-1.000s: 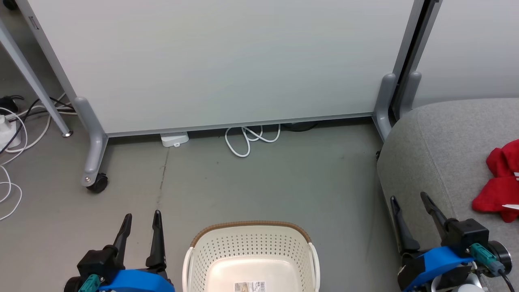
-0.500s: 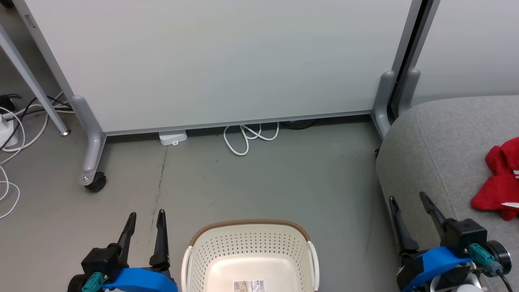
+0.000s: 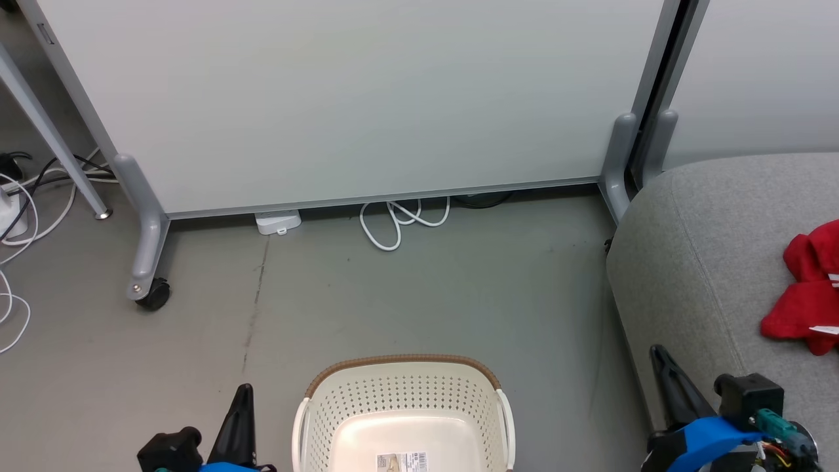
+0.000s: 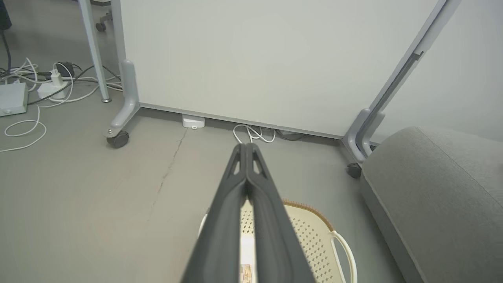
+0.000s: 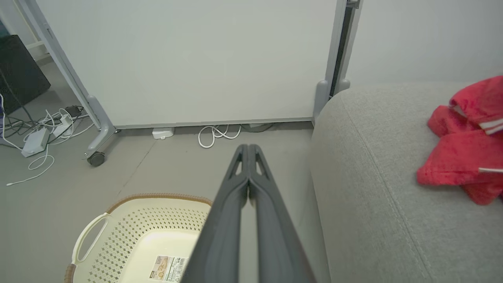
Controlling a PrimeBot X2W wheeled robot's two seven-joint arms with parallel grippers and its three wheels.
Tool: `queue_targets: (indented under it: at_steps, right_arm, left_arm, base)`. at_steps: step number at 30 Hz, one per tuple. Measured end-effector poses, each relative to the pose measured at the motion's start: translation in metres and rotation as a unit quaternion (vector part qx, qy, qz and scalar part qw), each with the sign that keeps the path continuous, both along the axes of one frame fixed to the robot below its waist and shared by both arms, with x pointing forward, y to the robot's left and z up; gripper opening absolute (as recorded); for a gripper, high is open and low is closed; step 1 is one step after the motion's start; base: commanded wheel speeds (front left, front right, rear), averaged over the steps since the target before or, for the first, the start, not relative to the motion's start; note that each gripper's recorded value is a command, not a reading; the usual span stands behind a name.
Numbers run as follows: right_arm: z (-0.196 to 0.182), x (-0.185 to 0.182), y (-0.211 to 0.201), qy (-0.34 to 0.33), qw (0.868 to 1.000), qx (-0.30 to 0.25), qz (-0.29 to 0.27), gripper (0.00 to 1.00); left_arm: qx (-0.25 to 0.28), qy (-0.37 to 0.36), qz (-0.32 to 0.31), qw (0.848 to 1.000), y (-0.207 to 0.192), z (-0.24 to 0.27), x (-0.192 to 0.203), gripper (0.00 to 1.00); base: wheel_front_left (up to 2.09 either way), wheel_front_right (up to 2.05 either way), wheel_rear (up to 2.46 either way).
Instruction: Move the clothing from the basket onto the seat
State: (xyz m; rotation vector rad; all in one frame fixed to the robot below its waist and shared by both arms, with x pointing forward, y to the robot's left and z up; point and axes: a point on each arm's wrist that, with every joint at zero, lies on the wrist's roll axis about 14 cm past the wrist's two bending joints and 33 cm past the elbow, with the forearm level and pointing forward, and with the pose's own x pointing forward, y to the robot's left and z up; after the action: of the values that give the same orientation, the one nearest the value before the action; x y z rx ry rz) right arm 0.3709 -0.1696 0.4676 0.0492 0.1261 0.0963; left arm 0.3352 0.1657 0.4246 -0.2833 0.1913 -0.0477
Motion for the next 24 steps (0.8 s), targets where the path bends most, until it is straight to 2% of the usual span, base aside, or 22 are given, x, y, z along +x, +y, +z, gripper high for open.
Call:
queue_targets:
  at_steps: [12,24]
  right_arm:
    - [0.001,0.001,-0.007,0.011,0.992,0.118,-0.033,0.0]
    - [0.003,0.002,-0.013,0.015,0.973,0.222,-0.057,0.0]
  left_arm:
    - [-0.095,0.007,0.044,0.994,0.011,0.005,0.005,0.0]
    - [-0.181,0.005,0.075,0.981,0.019,0.015,0.013,0.0]
  base:
    - [0.0,0.0,0.0]
    - [0.0,0.0,0.0]
